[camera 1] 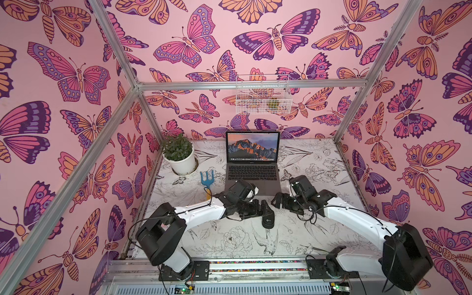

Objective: Insert the wireless mouse receiver into the laptop
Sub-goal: Adjust the mouse at the center of the board, then pick up the mouse from the center of the board, then place the mouse at the center of the board.

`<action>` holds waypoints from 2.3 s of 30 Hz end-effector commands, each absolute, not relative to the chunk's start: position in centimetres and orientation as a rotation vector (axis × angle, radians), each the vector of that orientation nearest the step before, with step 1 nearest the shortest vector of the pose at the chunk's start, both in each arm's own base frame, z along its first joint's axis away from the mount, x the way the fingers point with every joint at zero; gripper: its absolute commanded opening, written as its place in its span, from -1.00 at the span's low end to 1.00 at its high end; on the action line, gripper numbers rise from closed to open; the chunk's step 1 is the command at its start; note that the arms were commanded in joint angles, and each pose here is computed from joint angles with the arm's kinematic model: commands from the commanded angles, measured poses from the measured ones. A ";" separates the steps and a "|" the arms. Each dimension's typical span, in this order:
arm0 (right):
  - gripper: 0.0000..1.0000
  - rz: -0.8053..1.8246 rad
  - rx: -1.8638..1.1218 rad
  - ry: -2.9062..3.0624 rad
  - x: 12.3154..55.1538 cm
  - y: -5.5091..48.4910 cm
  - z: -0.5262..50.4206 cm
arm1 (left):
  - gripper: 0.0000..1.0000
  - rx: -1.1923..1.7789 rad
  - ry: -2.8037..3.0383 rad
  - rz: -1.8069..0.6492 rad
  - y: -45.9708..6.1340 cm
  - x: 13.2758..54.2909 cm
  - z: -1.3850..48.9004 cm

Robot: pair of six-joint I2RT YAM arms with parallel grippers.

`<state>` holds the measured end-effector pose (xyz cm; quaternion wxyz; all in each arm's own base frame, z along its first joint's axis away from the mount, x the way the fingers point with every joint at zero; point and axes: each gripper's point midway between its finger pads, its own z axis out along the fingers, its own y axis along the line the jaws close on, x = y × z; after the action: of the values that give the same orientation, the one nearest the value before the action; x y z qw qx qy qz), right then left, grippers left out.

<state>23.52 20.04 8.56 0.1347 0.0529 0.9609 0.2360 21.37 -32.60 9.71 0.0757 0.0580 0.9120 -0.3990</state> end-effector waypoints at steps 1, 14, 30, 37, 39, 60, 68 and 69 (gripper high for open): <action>1.00 0.651 0.078 2.975 19.5 21.7 6.0 | 1.00 -0.097 2.690 -0.939 -27.8 23.3 8.2; 0.91 0.335 -0.236 3.094 18.7 25.5 2.9 | 1.00 -0.293 2.584 -0.826 -23.4 23.0 8.5; 0.50 0.038 -0.335 3.011 21.3 25.5 2.3 | 1.00 -0.392 2.527 -0.690 -20.7 23.8 8.6; 0.20 0.077 -0.363 3.023 21.2 26.1 1.7 | 1.00 -0.407 2.511 -0.641 -19.9 24.1 8.6; 0.09 0.070 -0.381 3.032 20.9 26.0 1.4 | 1.00 -0.396 2.533 -0.604 -19.7 24.2 8.6; -0.05 0.263 -0.176 2.837 31.8 19.7 10.0 | 1.00 -0.581 2.568 -0.789 -21.2 28.2 7.6; -0.06 0.190 0.040 2.876 38.4 8.3 10.1 | 1.00 -0.683 2.564 -0.682 -20.0 28.9 6.7; -0.06 0.166 0.050 2.891 38.7 7.2 10.0 | 1.00 -0.705 2.554 -0.668 -19.7 28.9 6.8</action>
<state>39.26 9.20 11.06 0.1662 0.0446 0.9823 0.0741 28.10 -20.54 6.16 0.1883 -0.2222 0.9230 -0.2516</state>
